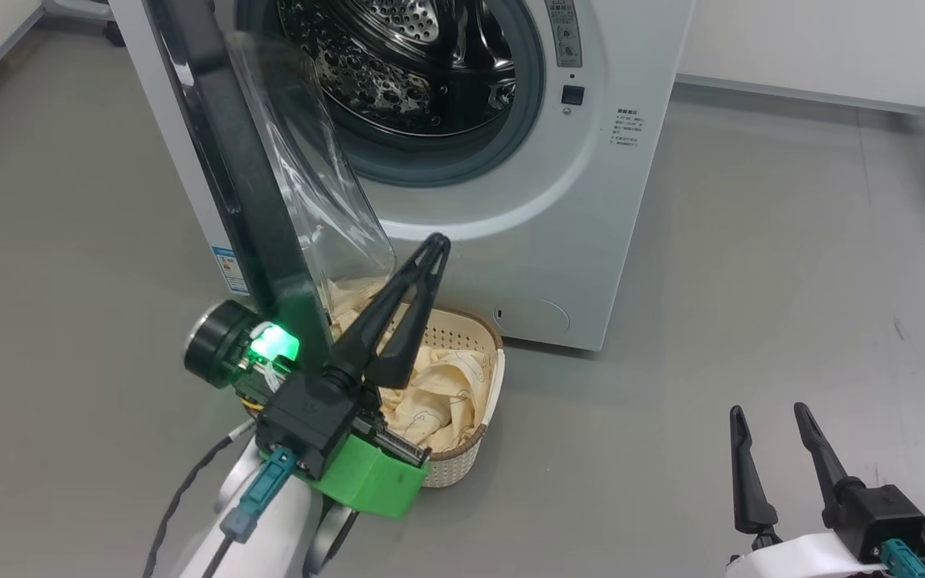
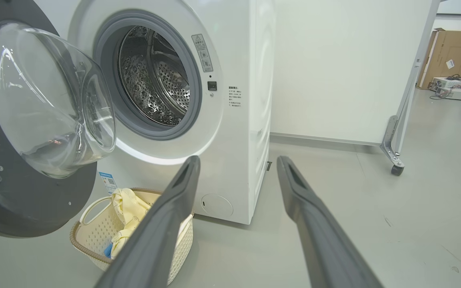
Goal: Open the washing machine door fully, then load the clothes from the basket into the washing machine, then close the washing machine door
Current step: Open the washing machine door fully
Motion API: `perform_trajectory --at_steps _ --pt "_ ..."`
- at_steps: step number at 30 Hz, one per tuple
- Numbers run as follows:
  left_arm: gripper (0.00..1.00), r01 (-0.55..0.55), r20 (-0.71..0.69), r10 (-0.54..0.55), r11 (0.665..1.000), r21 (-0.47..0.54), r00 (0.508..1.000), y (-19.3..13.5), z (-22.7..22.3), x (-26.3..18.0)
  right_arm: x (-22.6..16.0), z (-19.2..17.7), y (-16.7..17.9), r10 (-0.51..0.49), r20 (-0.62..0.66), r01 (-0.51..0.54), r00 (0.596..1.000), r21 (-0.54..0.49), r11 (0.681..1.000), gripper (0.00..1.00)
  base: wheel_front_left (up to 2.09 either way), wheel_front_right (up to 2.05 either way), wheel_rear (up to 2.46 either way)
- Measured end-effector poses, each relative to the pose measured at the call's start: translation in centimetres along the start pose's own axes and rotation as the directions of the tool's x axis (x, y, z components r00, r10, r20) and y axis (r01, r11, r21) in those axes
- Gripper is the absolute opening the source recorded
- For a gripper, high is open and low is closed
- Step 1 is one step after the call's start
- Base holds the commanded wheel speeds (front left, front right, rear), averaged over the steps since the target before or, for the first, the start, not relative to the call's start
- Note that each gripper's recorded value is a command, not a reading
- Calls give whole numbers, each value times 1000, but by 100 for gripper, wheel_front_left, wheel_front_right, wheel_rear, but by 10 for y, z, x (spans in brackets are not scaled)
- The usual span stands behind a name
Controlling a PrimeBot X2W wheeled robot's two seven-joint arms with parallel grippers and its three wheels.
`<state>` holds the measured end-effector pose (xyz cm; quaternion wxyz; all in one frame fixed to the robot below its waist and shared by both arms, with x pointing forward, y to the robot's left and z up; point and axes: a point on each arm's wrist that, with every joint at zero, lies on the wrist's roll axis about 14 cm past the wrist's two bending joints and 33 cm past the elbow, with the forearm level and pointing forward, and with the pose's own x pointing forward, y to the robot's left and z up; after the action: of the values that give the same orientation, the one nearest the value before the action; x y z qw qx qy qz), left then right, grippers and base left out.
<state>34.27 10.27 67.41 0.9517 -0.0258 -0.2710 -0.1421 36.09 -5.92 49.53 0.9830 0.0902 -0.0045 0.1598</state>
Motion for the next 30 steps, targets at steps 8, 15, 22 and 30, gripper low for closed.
perform_trajectory --at_steps 8,15,22,30 --pt "0 9 -138 -21 996 -83 990 -15 -37 -14 -1 -1 -3 -14 -2 14 1000 5 1000 100 0 0 0" --pt "0 -46 -290 4 989 -137 957 -16 -76 -35 -1 -2 -5 -18 -5 18 1000 8 1000 100 0 0 0" --pt "0 -162 -410 107 982 -101 906 10 -108 -54 -1 -5 -6 -19 -14 19 1000 10 1000 100 0 0 0" --pt "0 -256 -444 207 965 -53 872 39 -122 -58 -3 -7 -10 -29 -20 29 999 6 1000 100 0 0 0"
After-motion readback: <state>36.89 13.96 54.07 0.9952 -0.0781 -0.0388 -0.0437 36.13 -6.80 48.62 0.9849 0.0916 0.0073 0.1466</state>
